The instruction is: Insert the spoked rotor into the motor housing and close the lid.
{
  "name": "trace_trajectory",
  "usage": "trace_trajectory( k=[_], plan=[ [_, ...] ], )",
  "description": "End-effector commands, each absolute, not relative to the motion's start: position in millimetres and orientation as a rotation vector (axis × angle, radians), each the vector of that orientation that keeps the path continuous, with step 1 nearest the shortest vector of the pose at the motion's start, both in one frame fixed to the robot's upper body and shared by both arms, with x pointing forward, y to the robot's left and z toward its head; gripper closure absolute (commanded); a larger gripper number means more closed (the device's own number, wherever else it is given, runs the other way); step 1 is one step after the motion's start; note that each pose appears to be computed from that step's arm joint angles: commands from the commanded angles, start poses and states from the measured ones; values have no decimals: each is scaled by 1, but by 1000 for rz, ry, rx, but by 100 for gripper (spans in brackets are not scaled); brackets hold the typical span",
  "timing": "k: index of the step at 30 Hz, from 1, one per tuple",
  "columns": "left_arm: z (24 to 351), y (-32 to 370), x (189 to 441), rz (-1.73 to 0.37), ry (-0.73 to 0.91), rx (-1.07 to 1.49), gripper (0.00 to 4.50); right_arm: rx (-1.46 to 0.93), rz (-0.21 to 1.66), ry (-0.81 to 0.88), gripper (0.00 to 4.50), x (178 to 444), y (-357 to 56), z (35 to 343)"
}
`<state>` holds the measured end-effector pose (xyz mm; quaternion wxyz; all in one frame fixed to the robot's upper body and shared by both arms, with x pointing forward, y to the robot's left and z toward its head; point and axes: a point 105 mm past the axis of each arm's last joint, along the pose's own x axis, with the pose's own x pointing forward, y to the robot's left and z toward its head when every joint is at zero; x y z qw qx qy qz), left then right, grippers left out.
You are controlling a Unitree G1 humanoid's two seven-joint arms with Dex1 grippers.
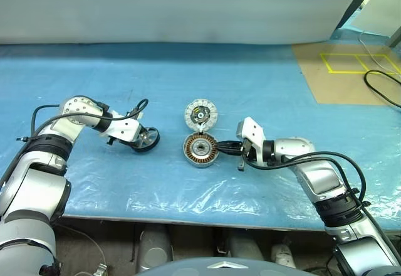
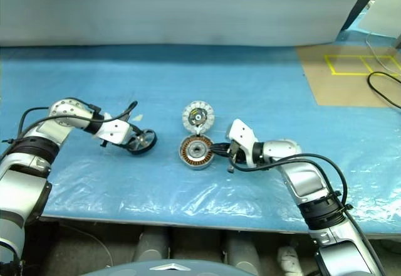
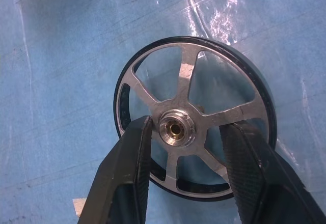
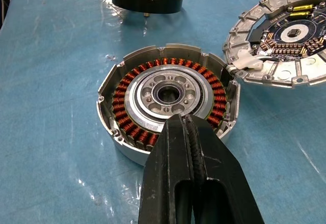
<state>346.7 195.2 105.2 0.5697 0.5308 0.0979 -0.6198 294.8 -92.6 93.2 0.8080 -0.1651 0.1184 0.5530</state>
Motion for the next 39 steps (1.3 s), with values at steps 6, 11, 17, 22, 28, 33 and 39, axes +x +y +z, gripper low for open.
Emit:
trace_trajectory(
  k=[6, 11, 17, 22, 28, 33, 39],
  plan=[
    [96, 195, 340, -1494, 275, 1197, 279, -375, 1196, 215, 450, 295, -89, 100],
    [105, 195, 339, -1482, 213, 1219, 279, -379, 1199, 213, 450, 295, -89, 100],
    [134, 190, 346, -1391, 68, 1189, 279, -376, 1199, 198, 450, 296, -89, 105],
    [167, 198, 351, -1206, -91, 1006, 279, -357, 1174, 166, 450, 300, -91, 115],
    [182, 196, 332, -1141, -174, 777, 279, -338, 1139, 139, 450, 308, -100, 129],
    [189, 178, 316, -1154, -204, 654, 279, -266, 1125, 114, 450, 312, -107, 151],
    [187, 151, 300, -1206, -219, 522, 279, -242, 1185, 146, 450, 293, -113, 155]
  ],
)
